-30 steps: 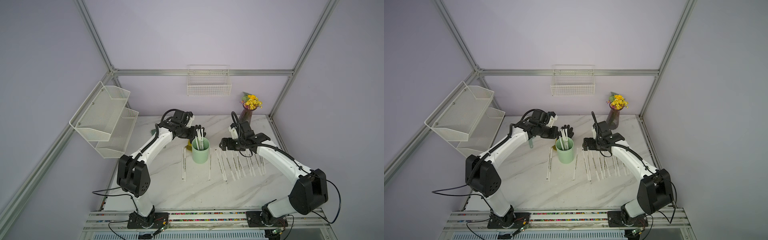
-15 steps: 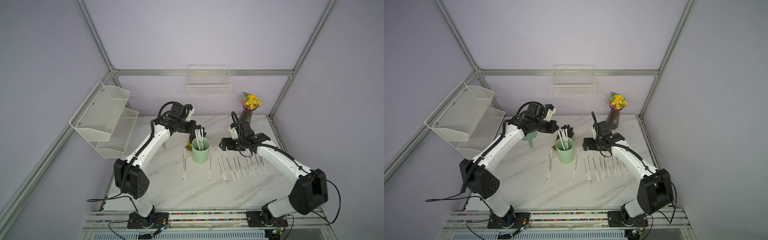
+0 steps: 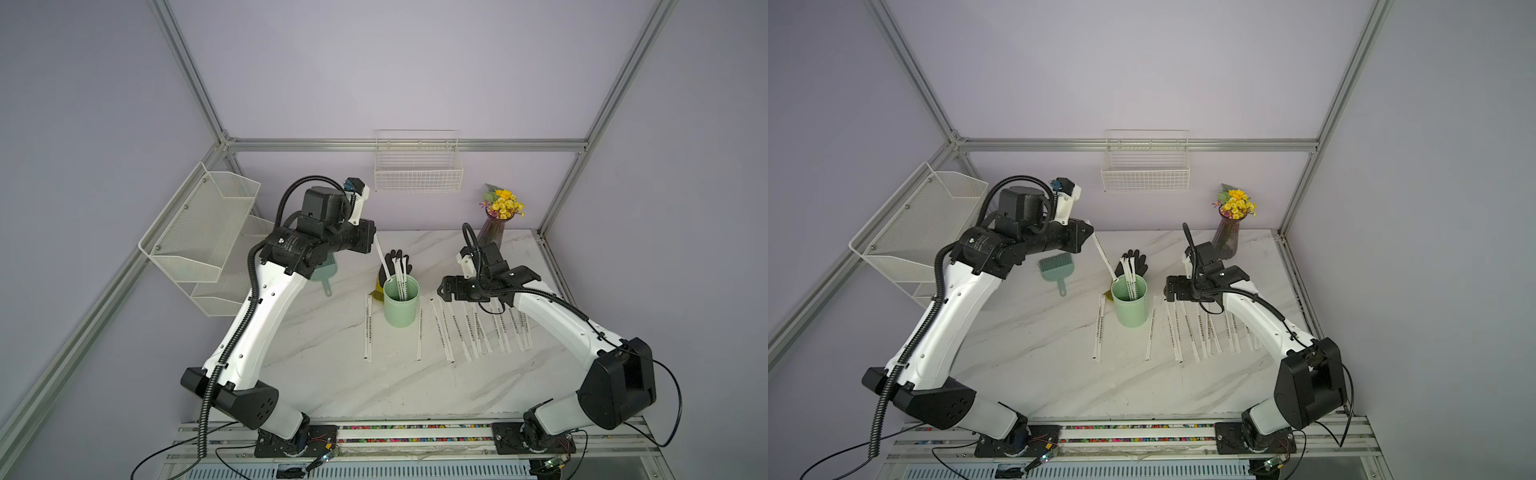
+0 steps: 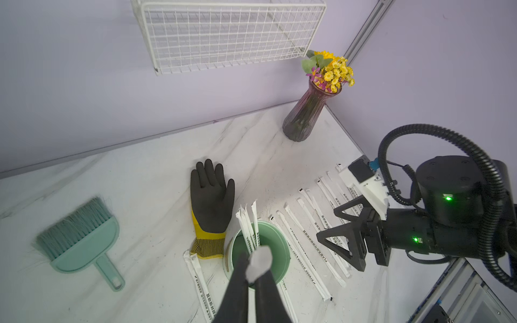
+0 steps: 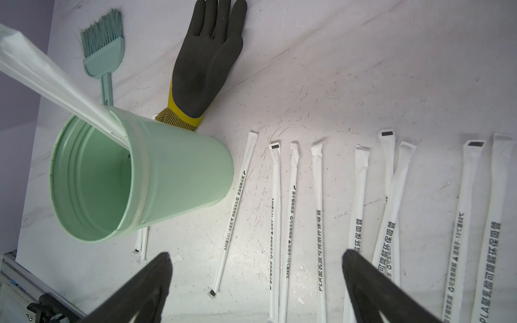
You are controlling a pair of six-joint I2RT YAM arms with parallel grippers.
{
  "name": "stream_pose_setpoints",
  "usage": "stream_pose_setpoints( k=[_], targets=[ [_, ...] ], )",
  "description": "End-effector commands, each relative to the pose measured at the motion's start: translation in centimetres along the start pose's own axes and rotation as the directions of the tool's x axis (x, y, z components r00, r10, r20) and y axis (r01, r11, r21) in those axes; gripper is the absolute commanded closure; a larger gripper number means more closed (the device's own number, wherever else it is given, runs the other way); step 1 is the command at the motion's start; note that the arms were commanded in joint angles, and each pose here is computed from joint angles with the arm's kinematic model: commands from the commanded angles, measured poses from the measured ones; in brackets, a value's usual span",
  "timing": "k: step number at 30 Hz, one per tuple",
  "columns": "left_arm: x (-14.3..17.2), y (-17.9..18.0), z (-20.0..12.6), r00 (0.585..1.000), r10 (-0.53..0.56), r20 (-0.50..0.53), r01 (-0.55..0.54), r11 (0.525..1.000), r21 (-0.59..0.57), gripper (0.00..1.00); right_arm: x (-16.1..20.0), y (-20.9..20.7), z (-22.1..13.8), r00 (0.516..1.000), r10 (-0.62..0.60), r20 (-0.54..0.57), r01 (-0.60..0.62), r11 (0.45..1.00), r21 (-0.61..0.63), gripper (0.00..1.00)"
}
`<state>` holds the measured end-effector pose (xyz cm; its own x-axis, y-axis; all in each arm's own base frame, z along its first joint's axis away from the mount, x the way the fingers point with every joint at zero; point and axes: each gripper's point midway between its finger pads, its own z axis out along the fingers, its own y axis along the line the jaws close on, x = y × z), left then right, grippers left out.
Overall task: Take the straws out of the storage container
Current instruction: Pick up the straw from the container, then place the straw at the center of the board.
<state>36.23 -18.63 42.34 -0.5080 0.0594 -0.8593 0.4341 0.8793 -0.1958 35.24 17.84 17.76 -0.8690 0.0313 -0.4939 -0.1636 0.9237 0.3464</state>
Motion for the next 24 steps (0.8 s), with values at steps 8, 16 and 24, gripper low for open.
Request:
stream_pose_setpoints(
  k=[8, 16, 24],
  targets=[
    [-0.1, 2.7, -5.0, 0.999, 0.051, 0.009, -0.049, 0.984, -0.171, 0.91, -1.2, 0.2, -0.9, 0.999, 0.001, 0.035, -0.001, 1.0, 0.0, 0.03],
    [3.8, 7.3, -3.0, 0.981, -0.088, -0.175, 0.033, 0.955, -0.294, 0.91, -0.9, -0.2, -0.9, 0.999, -0.009, 0.032, 0.009, 1.0, 0.025, 0.03],
    [8.8, 11.2, 0.4, 0.902, -0.214, -0.374, 0.057, 0.92, -0.388, 0.91, -0.5, -0.8, -0.5, 1.0, -0.012, 0.018, 0.011, 0.999, 0.051, 0.03]
  ],
)
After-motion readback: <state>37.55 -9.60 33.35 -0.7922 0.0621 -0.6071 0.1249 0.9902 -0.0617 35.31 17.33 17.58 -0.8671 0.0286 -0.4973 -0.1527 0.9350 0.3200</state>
